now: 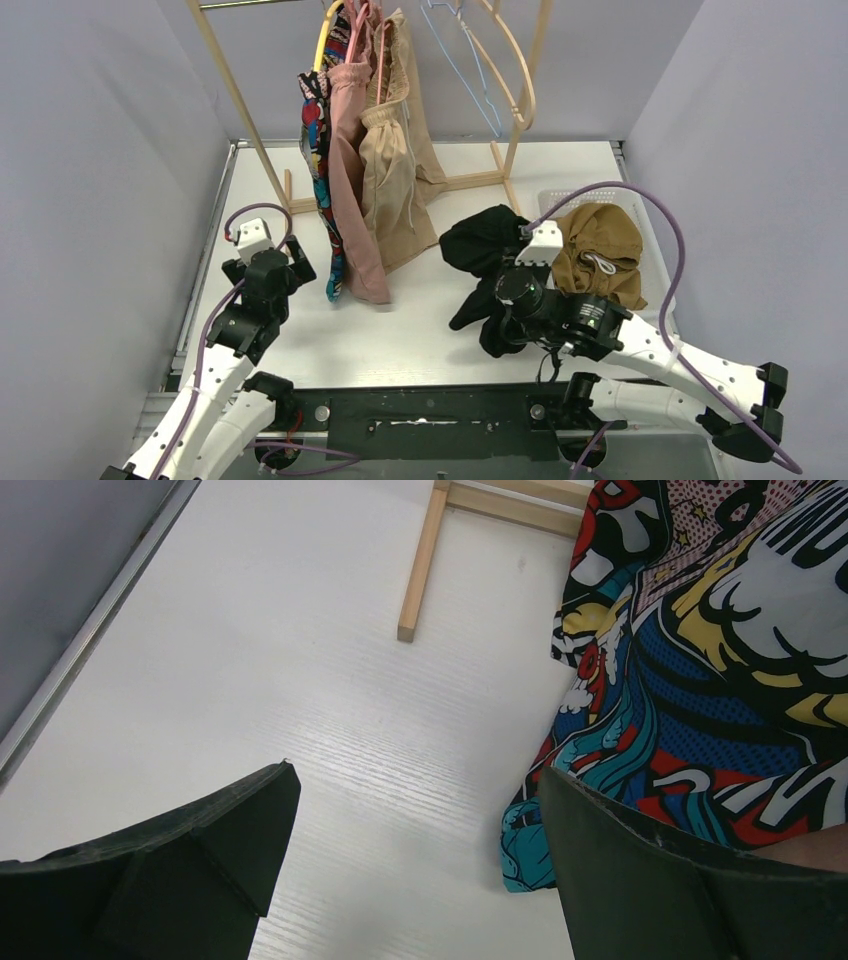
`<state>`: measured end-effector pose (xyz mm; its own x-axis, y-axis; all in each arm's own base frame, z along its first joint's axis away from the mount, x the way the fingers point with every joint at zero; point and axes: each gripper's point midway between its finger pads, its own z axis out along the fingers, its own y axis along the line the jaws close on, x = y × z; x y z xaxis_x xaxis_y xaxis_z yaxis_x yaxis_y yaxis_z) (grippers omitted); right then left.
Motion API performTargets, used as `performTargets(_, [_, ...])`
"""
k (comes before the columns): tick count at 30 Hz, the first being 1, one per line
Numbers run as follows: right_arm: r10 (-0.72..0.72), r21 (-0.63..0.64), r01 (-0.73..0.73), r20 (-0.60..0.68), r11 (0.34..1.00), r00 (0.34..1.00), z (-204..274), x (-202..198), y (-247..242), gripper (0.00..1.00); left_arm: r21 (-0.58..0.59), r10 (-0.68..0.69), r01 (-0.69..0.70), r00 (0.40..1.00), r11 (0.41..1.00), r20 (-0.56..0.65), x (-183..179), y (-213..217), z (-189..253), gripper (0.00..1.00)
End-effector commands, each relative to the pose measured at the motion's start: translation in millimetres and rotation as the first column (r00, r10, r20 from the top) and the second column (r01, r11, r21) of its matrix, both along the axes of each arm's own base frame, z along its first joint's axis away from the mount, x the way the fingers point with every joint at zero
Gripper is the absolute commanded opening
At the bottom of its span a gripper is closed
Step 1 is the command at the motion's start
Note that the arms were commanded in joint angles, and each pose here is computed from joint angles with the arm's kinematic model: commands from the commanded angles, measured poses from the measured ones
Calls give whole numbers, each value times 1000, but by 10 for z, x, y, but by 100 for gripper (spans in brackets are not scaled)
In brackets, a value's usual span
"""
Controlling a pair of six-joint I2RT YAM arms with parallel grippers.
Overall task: Remove the shorts from the hanger
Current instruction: Place the shorts in the basket.
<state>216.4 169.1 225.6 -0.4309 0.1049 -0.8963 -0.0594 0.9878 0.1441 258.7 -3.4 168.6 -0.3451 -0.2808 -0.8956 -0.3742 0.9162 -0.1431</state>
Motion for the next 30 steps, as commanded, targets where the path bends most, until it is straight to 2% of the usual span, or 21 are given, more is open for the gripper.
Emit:
performTargets(1, [-165, 17, 164, 119, 986, 979, 381, 57, -426, 0, -35, -9, 11, 997, 999, 74, 90, -47, 275, 91])
performTargets(5, [-253, 18, 253, 138, 967, 958, 405, 71, -683, 0, -35, -13, 16, 997, 999, 73, 95, -56, 271, 91])
performTargets(11, [-305, -39, 319, 204, 947, 930, 761, 236, -1010, 0, -33, -19, 22, 998, 999, 67, 101, -66, 254, 91])
performTargets(20, [-385, -105, 408, 183, 907, 904, 997, 641, -1561, 0, -31, -17, 19, 998, 999, 63, 100, -62, 246, 91])
performTargets(30, [-417, 10, 419, 118, 908, 901, 1181, 1196, -2232, 1, -29, -13, 15, 998, 999, 62, 94, -51, 245, 91])
